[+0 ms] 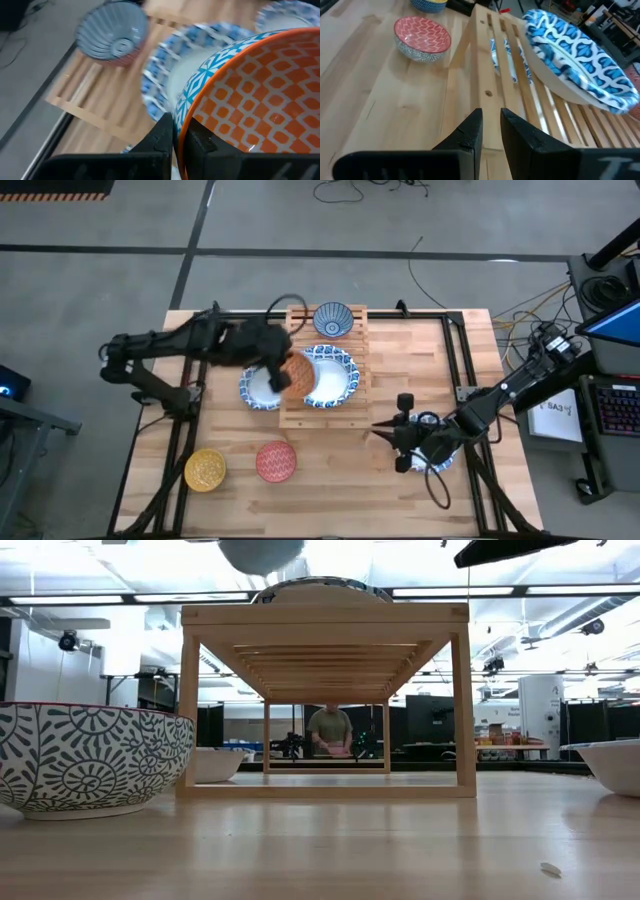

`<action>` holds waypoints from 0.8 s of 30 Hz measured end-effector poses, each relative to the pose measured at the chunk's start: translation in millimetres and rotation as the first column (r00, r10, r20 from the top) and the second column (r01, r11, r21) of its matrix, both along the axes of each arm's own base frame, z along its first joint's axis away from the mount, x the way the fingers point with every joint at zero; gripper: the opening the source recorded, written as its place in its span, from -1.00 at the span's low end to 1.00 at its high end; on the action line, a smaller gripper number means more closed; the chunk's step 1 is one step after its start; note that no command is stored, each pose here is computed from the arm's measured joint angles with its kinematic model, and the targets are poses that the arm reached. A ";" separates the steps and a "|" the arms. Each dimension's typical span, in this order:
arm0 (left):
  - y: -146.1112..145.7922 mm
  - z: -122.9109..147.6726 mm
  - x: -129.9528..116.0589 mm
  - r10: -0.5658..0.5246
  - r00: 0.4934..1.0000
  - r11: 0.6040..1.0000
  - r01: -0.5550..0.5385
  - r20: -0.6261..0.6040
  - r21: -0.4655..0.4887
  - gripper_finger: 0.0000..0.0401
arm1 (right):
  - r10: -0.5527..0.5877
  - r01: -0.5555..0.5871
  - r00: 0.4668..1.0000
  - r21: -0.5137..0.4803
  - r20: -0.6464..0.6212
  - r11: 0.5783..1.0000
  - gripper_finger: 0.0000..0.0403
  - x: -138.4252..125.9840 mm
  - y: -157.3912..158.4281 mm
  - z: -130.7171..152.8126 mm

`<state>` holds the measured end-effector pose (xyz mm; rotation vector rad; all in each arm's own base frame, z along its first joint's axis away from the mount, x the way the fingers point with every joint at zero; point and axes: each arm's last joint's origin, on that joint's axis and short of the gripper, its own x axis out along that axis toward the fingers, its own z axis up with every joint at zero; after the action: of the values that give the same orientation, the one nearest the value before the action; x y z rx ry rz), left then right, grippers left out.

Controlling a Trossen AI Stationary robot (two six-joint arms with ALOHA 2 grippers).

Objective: Place and stack bowls onto a shelf
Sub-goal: Stack the orange bowl on top of the blue bowl on the shelf

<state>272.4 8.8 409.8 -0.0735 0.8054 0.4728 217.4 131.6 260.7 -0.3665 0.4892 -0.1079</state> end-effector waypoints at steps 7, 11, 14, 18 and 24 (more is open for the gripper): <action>57.1 8.9 25.9 0.106 0.994 0.994 -0.106 -0.003 -0.032 -0.99 | 0.019 -0.021 0.998 0.036 0.055 0.999 -0.72 -18.1 -8.1 -0.1; 96.1 15.0 36.9 0.166 0.986 0.984 -0.164 0.018 -0.068 -0.99 | 0.016 -0.020 0.997 0.054 0.073 0.998 -0.72 -23.3 -11.7 1.0; 128.1 16.6 44.2 0.245 0.969 0.967 -0.244 0.015 -0.069 -0.99 | 0.015 -0.019 0.997 0.056 0.073 0.998 -0.72 -25.5 -13.4 -0.6; 161.3 10.9 52.9 0.285 0.957 0.953 -0.288 -0.049 -0.089 -0.99 | 0.016 -0.019 0.998 0.054 0.064 0.998 -0.72 -26.5 -14.0 -3.7; 185.4 1.6 67.1 0.260 0.964 0.955 -0.265 -0.054 -0.137 -0.99 | 0.015 -0.019 0.997 0.057 0.069 0.998 -0.72 -26.9 -14.3 -2.7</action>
<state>339.5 194.2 411.4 -0.3097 0.8679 0.6680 190.5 117.3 258.0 -0.3093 0.4204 -0.0894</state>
